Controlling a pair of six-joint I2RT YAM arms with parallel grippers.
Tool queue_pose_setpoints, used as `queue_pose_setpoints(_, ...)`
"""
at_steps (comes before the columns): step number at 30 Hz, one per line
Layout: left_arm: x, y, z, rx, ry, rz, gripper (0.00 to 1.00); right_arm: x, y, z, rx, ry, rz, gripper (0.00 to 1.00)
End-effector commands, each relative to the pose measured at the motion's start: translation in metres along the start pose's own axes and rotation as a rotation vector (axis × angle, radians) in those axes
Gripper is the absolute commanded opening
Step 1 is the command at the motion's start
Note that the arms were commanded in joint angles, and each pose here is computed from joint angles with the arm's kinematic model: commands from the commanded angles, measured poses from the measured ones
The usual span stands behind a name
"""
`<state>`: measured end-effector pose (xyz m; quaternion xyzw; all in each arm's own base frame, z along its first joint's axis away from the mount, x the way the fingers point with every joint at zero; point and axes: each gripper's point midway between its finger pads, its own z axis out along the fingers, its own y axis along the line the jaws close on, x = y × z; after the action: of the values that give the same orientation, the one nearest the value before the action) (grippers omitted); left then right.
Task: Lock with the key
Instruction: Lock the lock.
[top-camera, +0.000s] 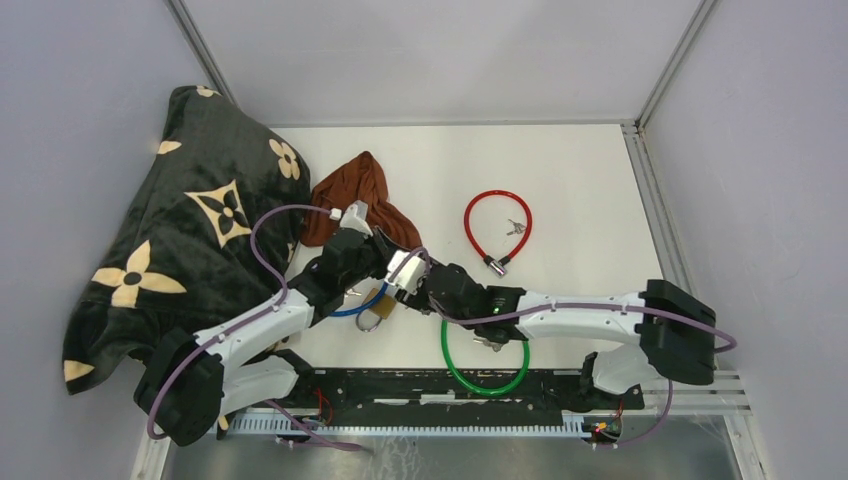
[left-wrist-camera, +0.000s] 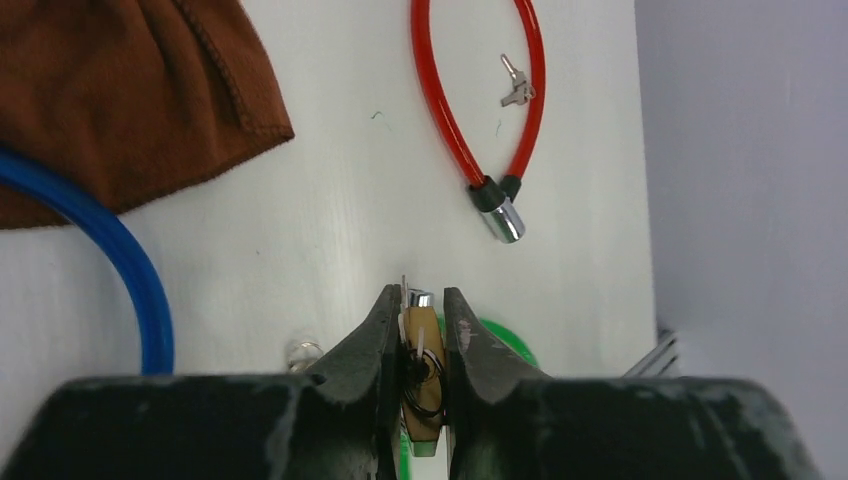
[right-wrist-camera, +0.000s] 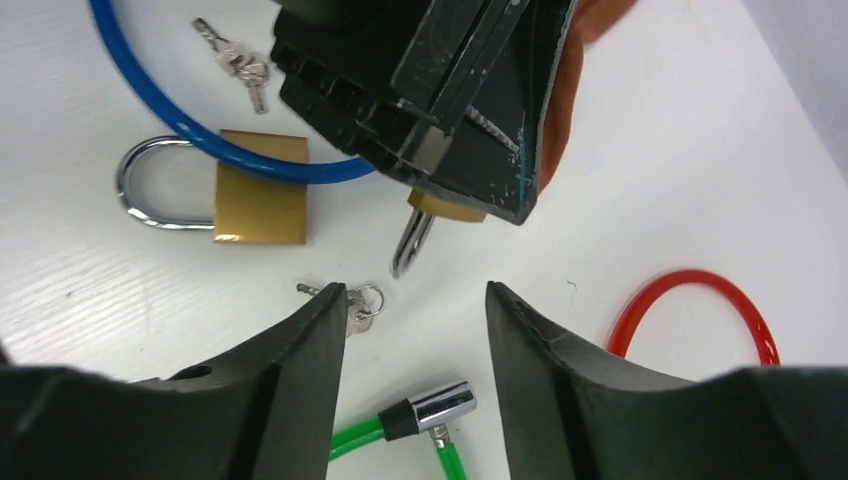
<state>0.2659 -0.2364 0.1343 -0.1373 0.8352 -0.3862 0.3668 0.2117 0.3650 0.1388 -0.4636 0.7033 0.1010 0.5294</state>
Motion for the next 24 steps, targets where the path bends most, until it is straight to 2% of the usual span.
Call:
queue_pose_setpoints(1,-0.016,-0.033,-0.013,0.238,-0.094,0.426,0.02,-0.014,0.004,-0.033,-0.148,-0.086,-0.074,0.61)
queue_pose_setpoints(3,-0.004,-0.050,-0.024,0.400,-0.079,0.645,0.02,-0.008,0.011,-0.052,-0.288,-0.128,-0.097,0.63)
queue_pose_setpoints(5,0.010,-0.054,-0.033,0.501,-0.043,0.797,0.02,-0.002,0.008,-0.073,-0.410,-0.192,-0.089,0.63)
queue_pose_setpoints(11,0.052,-0.067,-0.064,0.775,0.135,1.036,0.02,-0.002,-0.001,-0.103,-0.612,-0.345,-0.133,0.63)
queue_pose_setpoints(13,0.052,-0.070,-0.065,0.777,0.152,1.027,0.02,-0.001,-0.002,-0.101,-0.657,-0.326,-0.121,0.63)
queue_pose_setpoints(16,0.033,-0.087,-0.063,0.738,0.082,0.921,0.02,-0.001,-0.009,-0.092,-0.660,-0.305,-0.046,0.62)
queue_pose_setpoints(19,0.021,-0.109,-0.070,0.778,0.014,0.798,0.02,-0.018,-0.014,-0.091,-0.629,-0.440,0.113,0.64)
queue_pose_setpoints(23,0.026,-0.131,-0.084,0.868,0.007,0.782,0.02,-0.040,-0.011,-0.095,-0.658,-0.578,0.303,0.66)
queue_pose_setpoints(24,0.028,-0.136,-0.088,0.890,0.015,0.785,0.02,-0.040,-0.009,-0.092,-0.670,-0.579,0.337,0.75)
